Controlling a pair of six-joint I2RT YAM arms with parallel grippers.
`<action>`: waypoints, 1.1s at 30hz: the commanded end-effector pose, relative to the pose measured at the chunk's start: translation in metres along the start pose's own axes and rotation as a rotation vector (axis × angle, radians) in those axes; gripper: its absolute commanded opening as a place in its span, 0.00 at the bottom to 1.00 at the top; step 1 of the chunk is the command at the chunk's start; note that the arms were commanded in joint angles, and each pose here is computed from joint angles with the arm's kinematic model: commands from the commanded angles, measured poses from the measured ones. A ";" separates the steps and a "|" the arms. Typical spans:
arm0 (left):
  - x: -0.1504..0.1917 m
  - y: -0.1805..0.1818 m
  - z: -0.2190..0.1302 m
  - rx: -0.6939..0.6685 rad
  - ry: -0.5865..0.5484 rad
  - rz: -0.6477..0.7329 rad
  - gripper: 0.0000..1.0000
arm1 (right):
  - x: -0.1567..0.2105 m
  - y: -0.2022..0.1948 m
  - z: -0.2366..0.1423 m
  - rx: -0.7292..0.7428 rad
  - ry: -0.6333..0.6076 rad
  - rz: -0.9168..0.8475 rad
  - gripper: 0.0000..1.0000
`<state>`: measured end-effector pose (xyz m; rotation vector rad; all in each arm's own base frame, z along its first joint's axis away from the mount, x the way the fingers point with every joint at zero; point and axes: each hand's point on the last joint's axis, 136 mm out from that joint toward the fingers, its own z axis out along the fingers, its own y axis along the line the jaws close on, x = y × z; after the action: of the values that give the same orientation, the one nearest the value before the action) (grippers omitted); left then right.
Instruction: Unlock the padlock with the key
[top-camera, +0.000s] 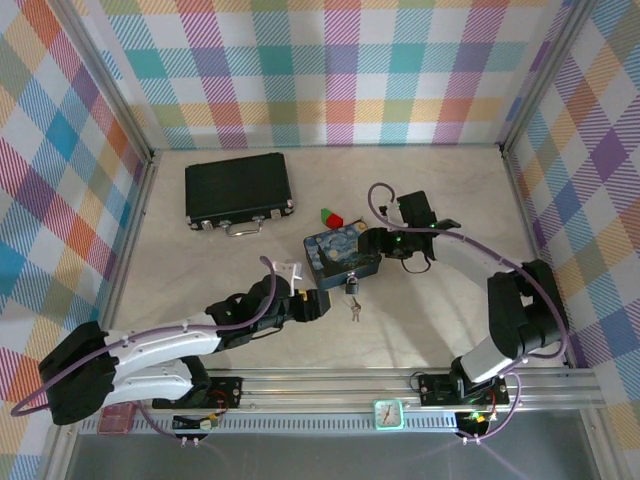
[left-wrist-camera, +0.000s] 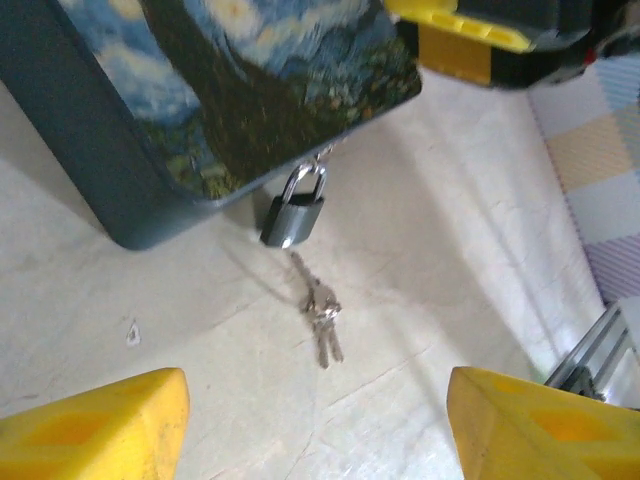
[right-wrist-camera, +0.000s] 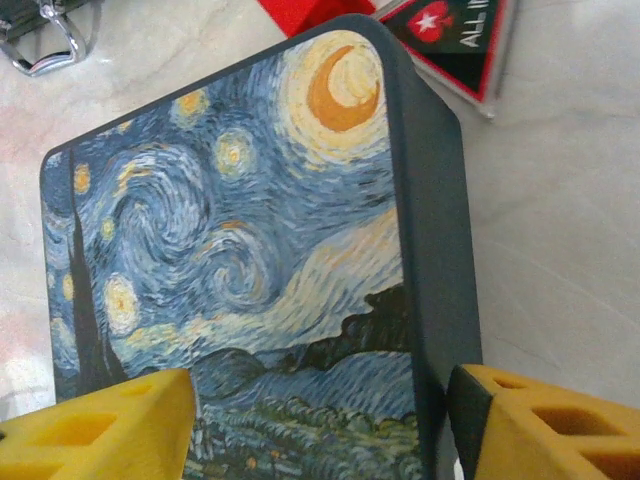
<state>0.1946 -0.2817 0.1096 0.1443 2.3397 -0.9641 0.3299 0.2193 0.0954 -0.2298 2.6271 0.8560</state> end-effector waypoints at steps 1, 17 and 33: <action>0.006 0.004 0.002 -0.027 0.022 0.010 0.65 | 0.000 0.034 0.013 -0.107 0.023 -0.052 0.66; -0.013 0.040 -0.014 -0.147 -0.162 -0.113 0.72 | 0.011 0.058 0.000 0.076 -0.008 -0.059 0.64; -0.062 0.024 -0.005 -0.098 -0.329 -0.218 0.73 | 0.145 0.006 0.008 0.372 0.229 -0.041 0.56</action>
<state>0.2333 -0.2524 0.1035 -0.1968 2.2225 -0.8382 0.1931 0.2258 0.0401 -0.3550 2.9236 0.3987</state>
